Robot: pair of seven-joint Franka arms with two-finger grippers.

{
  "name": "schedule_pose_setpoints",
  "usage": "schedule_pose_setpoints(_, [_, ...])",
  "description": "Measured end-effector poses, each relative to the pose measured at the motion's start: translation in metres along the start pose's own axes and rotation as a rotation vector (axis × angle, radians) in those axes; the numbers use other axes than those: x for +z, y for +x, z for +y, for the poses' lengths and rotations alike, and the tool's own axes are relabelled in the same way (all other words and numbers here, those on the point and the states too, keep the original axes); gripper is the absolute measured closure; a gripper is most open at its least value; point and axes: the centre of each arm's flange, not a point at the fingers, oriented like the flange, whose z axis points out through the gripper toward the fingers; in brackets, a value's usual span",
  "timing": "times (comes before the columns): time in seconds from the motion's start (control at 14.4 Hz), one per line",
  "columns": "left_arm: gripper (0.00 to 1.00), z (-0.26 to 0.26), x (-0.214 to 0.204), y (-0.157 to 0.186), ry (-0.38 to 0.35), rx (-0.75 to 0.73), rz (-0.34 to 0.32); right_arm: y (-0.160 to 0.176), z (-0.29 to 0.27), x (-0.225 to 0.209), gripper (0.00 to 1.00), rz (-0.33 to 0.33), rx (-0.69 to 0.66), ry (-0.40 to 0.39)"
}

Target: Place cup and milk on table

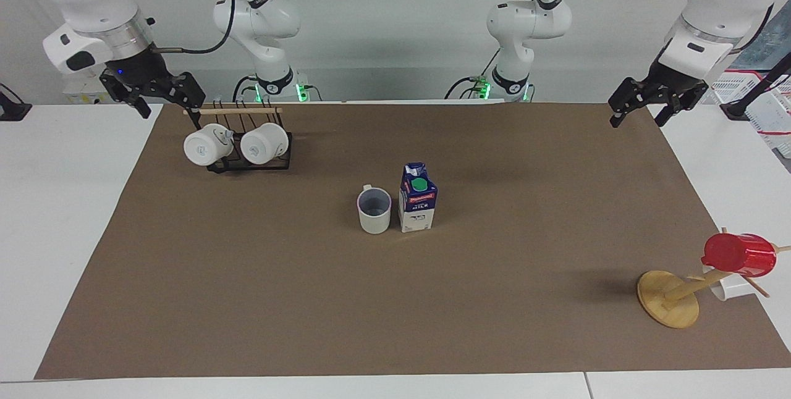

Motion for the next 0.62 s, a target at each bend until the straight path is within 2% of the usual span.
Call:
schedule_pose_setpoints(0.28, [0.0, -0.004, -0.007, 0.005, 0.001, -0.006, -0.016, 0.003, 0.0, -0.003, 0.0, 0.032, -0.003, 0.002])
schedule_pose_setpoints(0.62, [0.0, -0.024, -0.009, 0.005, 0.002, -0.005, -0.015, 0.003, 0.0, -0.002, 0.0, 0.032, -0.003, 0.002])
